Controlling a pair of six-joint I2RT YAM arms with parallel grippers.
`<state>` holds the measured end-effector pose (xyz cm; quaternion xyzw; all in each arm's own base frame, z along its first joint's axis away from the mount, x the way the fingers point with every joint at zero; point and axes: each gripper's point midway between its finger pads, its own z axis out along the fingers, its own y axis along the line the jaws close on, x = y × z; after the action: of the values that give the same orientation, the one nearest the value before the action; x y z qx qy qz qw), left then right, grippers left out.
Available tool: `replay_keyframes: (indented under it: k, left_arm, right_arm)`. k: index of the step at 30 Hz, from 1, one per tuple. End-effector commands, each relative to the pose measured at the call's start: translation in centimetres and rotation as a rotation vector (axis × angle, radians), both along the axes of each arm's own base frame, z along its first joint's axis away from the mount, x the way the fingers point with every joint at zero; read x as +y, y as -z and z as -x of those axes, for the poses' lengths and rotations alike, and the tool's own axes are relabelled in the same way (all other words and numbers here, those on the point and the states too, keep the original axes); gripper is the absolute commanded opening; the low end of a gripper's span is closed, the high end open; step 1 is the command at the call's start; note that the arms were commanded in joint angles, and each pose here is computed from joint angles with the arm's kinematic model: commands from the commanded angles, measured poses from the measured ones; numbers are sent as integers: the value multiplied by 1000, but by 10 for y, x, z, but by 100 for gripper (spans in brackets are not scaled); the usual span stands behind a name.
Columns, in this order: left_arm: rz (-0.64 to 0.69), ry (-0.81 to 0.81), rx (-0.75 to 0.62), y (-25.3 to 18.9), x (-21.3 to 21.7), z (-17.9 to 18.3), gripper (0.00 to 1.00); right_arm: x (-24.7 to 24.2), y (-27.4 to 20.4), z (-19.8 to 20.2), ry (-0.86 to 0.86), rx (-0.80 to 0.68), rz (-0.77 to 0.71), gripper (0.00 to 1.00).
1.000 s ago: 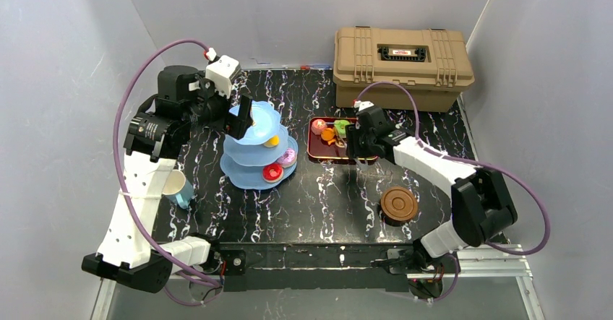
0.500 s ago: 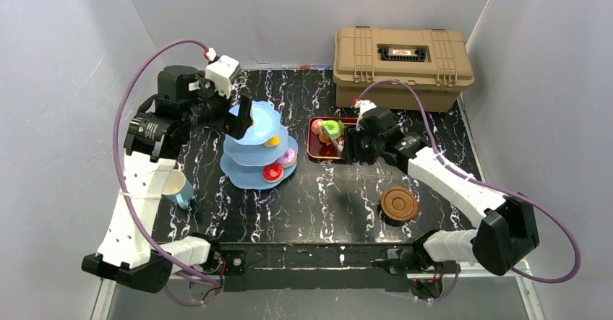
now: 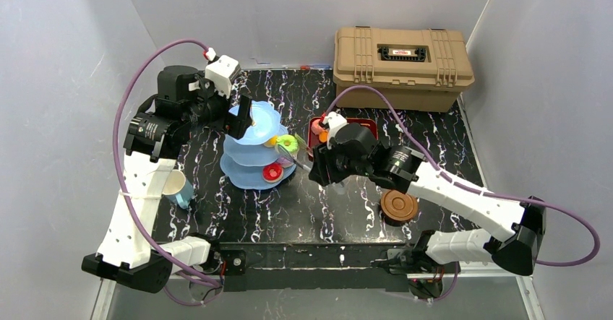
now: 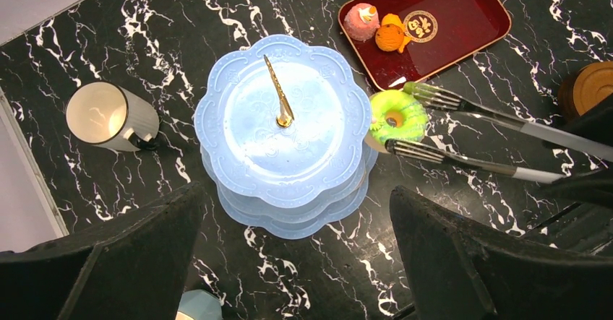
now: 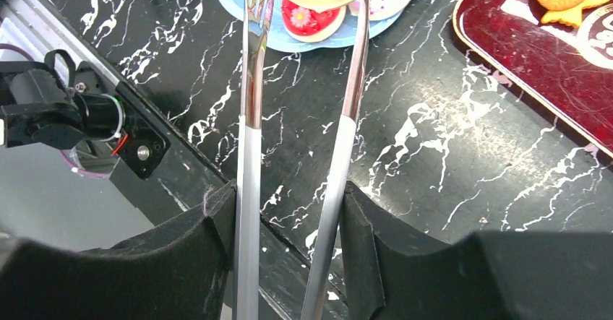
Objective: Serve the afternoon tea
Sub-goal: Pick up the desert from the tray, then place the desert on the desert table.
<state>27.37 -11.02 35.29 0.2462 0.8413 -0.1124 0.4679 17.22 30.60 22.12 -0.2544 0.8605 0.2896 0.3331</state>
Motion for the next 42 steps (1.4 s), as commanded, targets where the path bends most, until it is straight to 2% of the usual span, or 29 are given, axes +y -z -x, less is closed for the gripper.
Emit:
replay_keyframes:
  k: [1,21,34,42]
  left_arm:
    - [9,-12,-39,-15,5,7,98]
    - [2,-9,-40,-16,6,8,98]
    - [5,-3,-41,-15,5,10,98]
    - [9,1,-43,-17,4,9,98]
  right_arm:
    - [19,-30,5,5,-12,-97,2]
    - [82,-27,29,-69,8,-213,3]
    - [107,-24,10,-25,-48,-259,5]
    - [123,-5,11,-41,-15,-258,8]
